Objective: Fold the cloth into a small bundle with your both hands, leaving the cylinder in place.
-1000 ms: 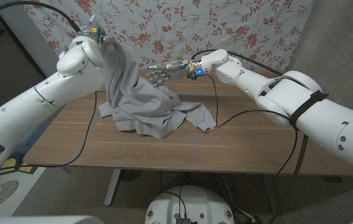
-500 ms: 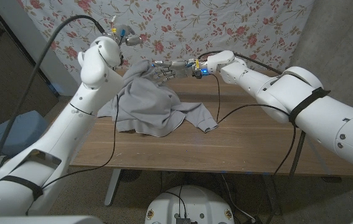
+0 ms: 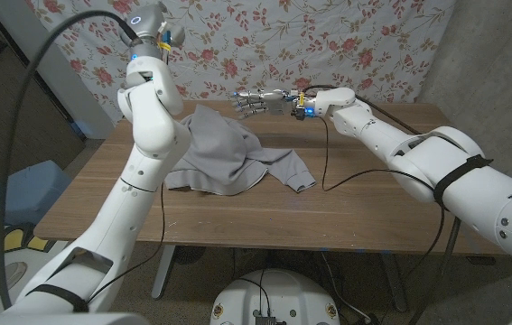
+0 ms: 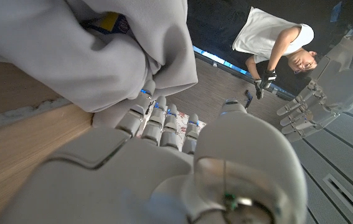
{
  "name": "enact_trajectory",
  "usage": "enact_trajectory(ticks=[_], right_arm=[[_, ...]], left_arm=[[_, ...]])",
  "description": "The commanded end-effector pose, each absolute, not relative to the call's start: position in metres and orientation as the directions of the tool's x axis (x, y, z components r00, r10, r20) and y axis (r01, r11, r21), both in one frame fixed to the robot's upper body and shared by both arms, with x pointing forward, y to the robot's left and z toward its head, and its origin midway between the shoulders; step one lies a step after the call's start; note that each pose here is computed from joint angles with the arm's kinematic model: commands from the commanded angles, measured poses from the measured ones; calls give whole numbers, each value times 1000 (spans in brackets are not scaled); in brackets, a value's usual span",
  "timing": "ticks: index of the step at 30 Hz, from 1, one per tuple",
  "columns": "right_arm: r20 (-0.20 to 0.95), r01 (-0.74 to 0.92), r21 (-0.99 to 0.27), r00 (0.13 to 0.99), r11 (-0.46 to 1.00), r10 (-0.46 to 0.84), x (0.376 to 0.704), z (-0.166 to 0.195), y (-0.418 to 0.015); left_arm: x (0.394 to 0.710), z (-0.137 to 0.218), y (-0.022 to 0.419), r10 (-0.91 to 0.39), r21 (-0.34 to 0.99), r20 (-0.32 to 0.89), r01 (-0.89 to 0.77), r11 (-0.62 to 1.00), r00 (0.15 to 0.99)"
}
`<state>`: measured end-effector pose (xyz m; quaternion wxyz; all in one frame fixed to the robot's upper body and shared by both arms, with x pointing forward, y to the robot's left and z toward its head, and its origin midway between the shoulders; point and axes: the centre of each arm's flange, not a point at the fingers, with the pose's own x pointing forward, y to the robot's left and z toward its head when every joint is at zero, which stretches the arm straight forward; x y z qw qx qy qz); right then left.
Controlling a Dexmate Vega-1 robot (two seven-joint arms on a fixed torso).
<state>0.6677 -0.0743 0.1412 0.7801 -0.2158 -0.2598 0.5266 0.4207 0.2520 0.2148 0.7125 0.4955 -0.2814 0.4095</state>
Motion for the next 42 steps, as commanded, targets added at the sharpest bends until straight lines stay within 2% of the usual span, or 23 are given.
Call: enact_trajectory(ticks=[1,4,6,11,17,20,25,34,39,42], right_arm=[[331,-700,-560,300,442,895,650,125,-98],[339,-699,-557,303,450,891,646,118,-103],[337,-689,-563,313,457,888,642,114,-105],[310,-671,-582,339,459,888,636,102,-111],[281,-687,-561,366,461,887,637,89,-116],[273,-694,-552,373,462,887,635,83,-119],[240,-712,-543,377,446,894,632,75,-123],[193,-705,-559,401,436,896,628,67,-121],[162,-728,-543,398,418,903,630,57,-114],[132,-757,-518,388,397,912,633,47,-108]], left_arm=[[425,184,265,235,435,806,-813,387,543],[432,175,272,173,444,810,-779,442,560],[435,169,274,171,444,805,-767,463,568],[450,152,287,165,466,727,-655,595,666],[471,135,300,198,407,673,-580,706,713],[481,126,304,229,408,623,-561,720,748],[507,109,315,212,397,554,-479,783,805],[544,99,334,64,425,511,-317,848,857],[550,97,339,37,427,480,-270,863,876],[545,94,341,77,440,447,-294,848,891]])
